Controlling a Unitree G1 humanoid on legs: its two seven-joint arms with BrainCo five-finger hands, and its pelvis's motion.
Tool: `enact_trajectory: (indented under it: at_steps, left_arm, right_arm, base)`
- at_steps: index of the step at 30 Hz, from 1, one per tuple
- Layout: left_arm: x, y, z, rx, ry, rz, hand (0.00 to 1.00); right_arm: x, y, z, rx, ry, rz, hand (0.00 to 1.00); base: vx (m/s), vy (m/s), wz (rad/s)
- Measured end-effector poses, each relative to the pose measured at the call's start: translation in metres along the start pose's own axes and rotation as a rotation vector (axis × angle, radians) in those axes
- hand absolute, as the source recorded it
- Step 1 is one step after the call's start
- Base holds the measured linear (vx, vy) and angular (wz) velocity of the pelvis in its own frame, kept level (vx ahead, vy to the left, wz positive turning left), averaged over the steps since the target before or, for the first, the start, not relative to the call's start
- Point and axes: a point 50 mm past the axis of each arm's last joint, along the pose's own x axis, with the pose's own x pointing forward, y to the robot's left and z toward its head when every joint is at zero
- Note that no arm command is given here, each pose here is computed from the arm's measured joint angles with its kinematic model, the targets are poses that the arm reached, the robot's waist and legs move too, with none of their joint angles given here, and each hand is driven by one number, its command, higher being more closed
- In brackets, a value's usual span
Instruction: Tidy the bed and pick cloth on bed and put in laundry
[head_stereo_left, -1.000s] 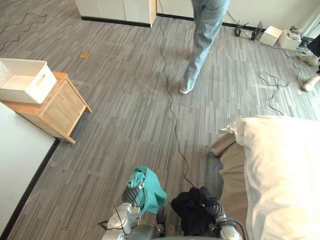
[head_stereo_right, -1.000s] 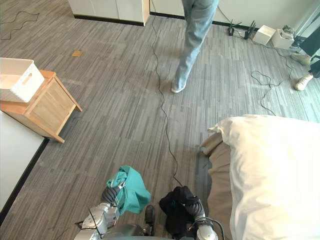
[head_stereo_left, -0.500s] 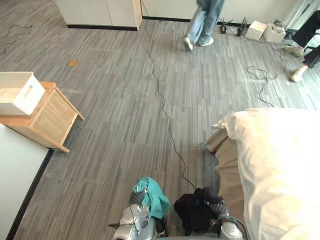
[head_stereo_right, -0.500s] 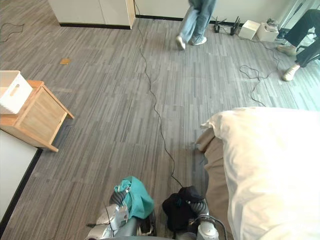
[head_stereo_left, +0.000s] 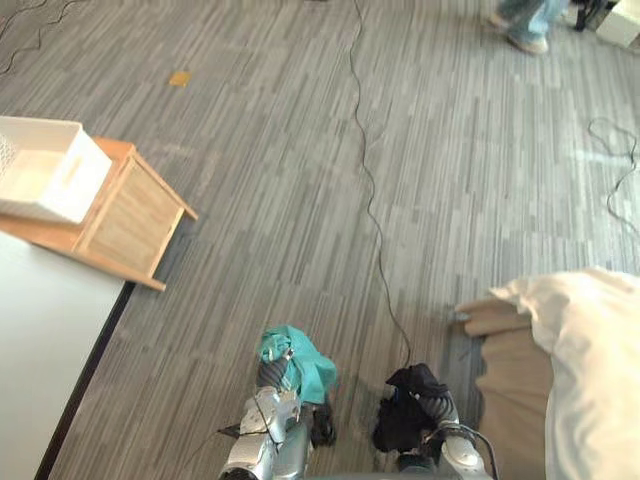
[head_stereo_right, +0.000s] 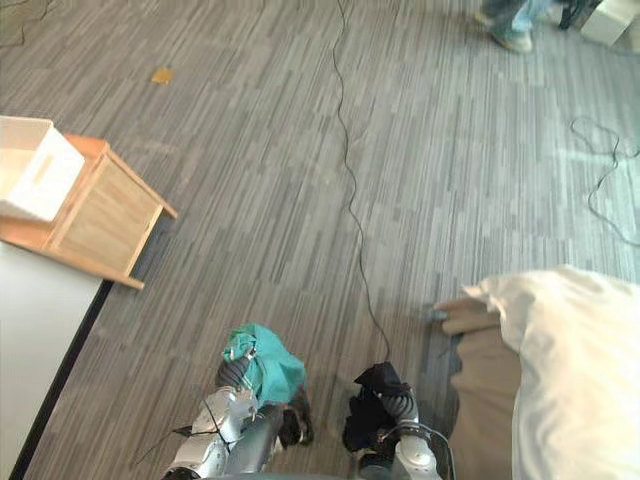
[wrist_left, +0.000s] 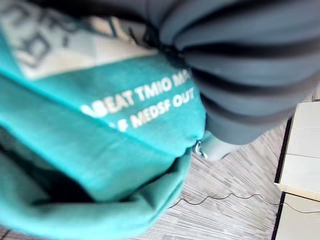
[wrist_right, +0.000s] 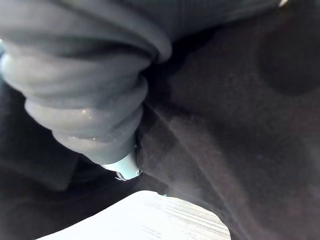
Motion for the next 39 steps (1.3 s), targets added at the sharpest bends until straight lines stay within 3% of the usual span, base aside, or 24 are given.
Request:
enact_trajectory:
  at_steps: [6,10,14,22,28,33,39]
  left_arm:
    - [0.001,-0.008,-0.003,0.014,0.014,-0.028,1.00]
    - [-0.003,-0.001,-0.013,0.024,0.049,-0.004,1.00]
    - [-0.008,-0.016,-0.022,-0.072,0.091,-0.023,1.00]
    - [-0.013,-0.015,-0.024,-0.216,0.098,-0.043,1.00]
    - [-0.014,-0.011,-0.028,-0.278,0.126,0.003,1.00]
    - [-0.016,-0.009,-0.038,-0.300,0.179,0.042,1.00]
    - [-0.027,0.009,-0.039,-0.240,0.155,0.053,1.00]
  right_arm:
    - [0.008,-0.005,0.042,-0.017,-0.170,0.031,1.00]
    - [0.003,0.010,0.050,-0.074,-0.216,0.114,1.00]
    - [0.005,0.012,0.057,-0.147,-0.240,0.154,1.00]
    - [0.014,0.032,0.058,-0.210,-0.224,0.198,1.00]
    - [0.015,0.039,0.039,-0.265,-0.142,0.189,1.00]
    - [0.011,0.027,0.029,-0.274,-0.104,0.165,1.00]
    - [-0.004,0.015,0.083,-0.211,-0.369,0.196,1.00]
  base:
    - [0.64,-0.288,0.94]
    - [0.76,-0.564,0.79]
    - [0.84,-0.689,-0.02]
    - [0.66,-0.353,0.00]
    - [0.59,-0.170,1.29]
    - [0.69,-0.250,1.99]
    - [0.55,-0.480,1.51]
